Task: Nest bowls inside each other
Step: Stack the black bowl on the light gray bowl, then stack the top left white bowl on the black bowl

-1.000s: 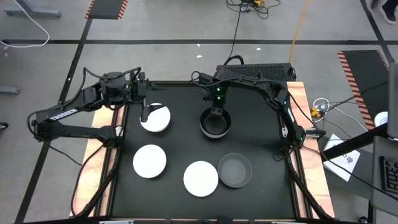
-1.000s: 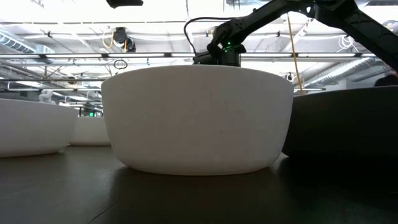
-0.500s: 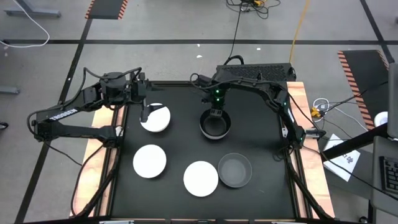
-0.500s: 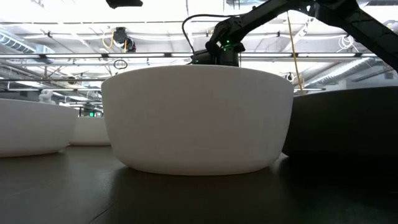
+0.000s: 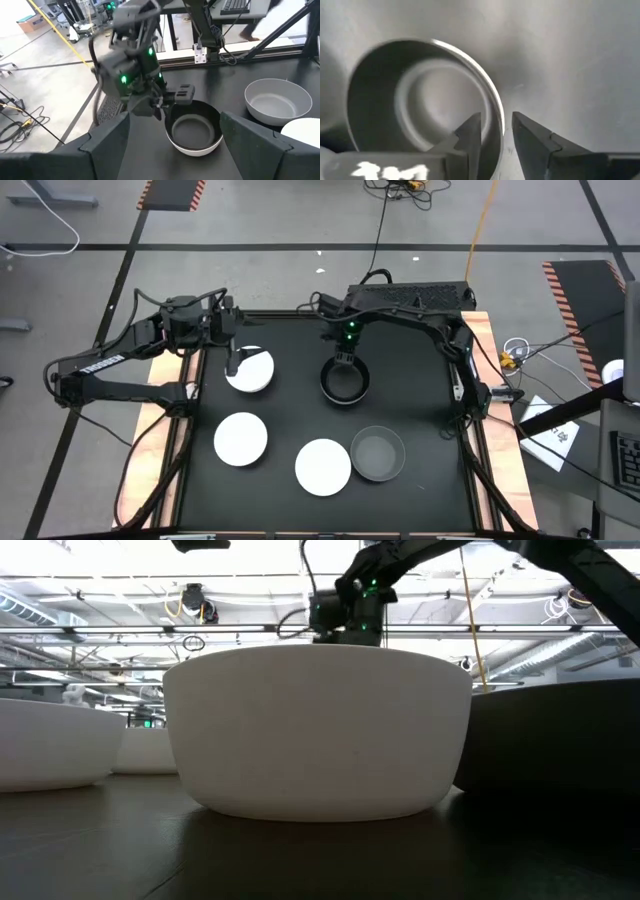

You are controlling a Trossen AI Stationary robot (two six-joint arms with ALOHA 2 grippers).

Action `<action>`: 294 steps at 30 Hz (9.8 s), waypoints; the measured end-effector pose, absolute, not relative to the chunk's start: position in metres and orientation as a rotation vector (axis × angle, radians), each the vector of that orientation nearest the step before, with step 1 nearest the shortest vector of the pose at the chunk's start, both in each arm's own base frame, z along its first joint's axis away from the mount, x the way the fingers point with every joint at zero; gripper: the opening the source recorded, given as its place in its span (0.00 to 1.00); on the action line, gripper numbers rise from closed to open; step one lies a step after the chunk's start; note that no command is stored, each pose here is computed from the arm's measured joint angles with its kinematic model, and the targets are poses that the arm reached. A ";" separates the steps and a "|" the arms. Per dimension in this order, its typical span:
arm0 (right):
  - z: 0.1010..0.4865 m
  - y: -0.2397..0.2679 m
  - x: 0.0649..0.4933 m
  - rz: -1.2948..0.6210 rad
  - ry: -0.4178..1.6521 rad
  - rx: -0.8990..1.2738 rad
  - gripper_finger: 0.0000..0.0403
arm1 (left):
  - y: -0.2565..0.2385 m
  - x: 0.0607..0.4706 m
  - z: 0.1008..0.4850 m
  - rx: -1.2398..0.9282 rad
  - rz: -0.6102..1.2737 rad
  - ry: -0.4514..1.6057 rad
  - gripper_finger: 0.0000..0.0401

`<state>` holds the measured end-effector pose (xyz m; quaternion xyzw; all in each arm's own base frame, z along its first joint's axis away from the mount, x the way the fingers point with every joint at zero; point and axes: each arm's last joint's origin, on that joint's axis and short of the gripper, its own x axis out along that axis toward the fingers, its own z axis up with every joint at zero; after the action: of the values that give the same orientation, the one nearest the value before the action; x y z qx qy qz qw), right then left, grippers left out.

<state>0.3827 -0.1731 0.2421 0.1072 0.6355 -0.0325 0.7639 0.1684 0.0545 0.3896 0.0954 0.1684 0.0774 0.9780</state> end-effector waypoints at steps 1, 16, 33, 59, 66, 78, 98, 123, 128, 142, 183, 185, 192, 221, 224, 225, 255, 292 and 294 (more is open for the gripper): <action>0.247 -0.173 0.382 -0.076 1.363 0.230 0.27 | 0.055 0.168 0.390 0.197 0.155 0.339 0.78; 0.300 -0.139 0.400 0.212 0.938 0.210 0.30 | 0.048 0.156 0.398 0.223 0.147 0.283 0.78; 0.333 -0.101 0.319 0.155 0.590 0.141 0.30 | 0.028 0.121 0.391 0.266 0.076 0.098 0.78; 0.320 -0.041 0.161 0.015 0.287 0.189 0.30 | 0.030 0.115 0.385 0.261 0.200 0.086 0.78; 0.312 -0.032 0.148 0.002 0.269 0.187 0.30 | 0.030 0.116 0.382 0.261 0.196 0.112 0.78; 0.276 -0.022 0.140 0.047 0.320 0.191 0.30 | 0.031 0.115 0.380 0.269 0.216 0.145 0.78; 0.231 -0.016 0.109 0.025 0.212 0.250 0.30 | 0.033 0.115 0.379 0.289 0.283 0.167 0.78; 0.225 -0.014 0.101 0.039 0.183 0.240 0.30 | 0.083 0.136 0.339 -0.026 0.754 0.530 0.78; 0.225 -0.014 0.101 0.039 0.183 0.240 0.30 | 0.103 0.144 0.318 -0.146 0.716 0.684 0.78; 0.224 -0.014 0.101 0.039 0.195 0.243 0.30 | 0.125 0.155 0.270 -0.359 0.716 1.075 0.78; 0.224 -0.012 0.101 0.092 0.198 0.251 0.30 | 0.167 0.166 0.214 -0.539 0.587 1.341 0.78; 0.224 -0.012 0.101 0.092 0.198 0.251 0.30 | 0.166 0.166 0.214 -0.536 0.566 1.338 0.78; 0.224 -0.012 0.101 0.092 0.198 0.259 0.30 | 0.167 0.167 0.212 -0.543 0.556 1.348 0.78; 0.224 -0.012 0.101 0.091 0.199 0.270 0.30 | 0.179 0.180 0.176 -0.571 0.506 1.465 0.55; 0.224 -0.012 0.101 0.091 0.199 0.270 0.30 | 0.179 0.180 0.176 -0.569 0.505 1.465 0.45; 0.224 -0.012 0.101 0.091 0.199 0.270 0.30 | 0.179 0.180 0.176 -0.567 0.503 1.466 0.42; 0.225 -0.012 0.101 0.091 0.195 0.271 0.30 | 0.170 0.167 0.208 -0.413 0.541 1.410 0.01; 0.226 -0.012 0.101 0.086 0.182 0.294 0.30 | 0.106 0.119 0.283 -0.341 0.591 1.152 0.00; 0.226 -0.012 0.101 0.086 0.182 0.295 0.30 | 0.102 0.115 0.286 -0.337 0.593 1.128 0.00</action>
<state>0.1012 -0.0121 0.2262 0.1465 0.0906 0.0430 0.9841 0.1149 0.1023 0.2863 -0.1567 0.5241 0.2757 0.7904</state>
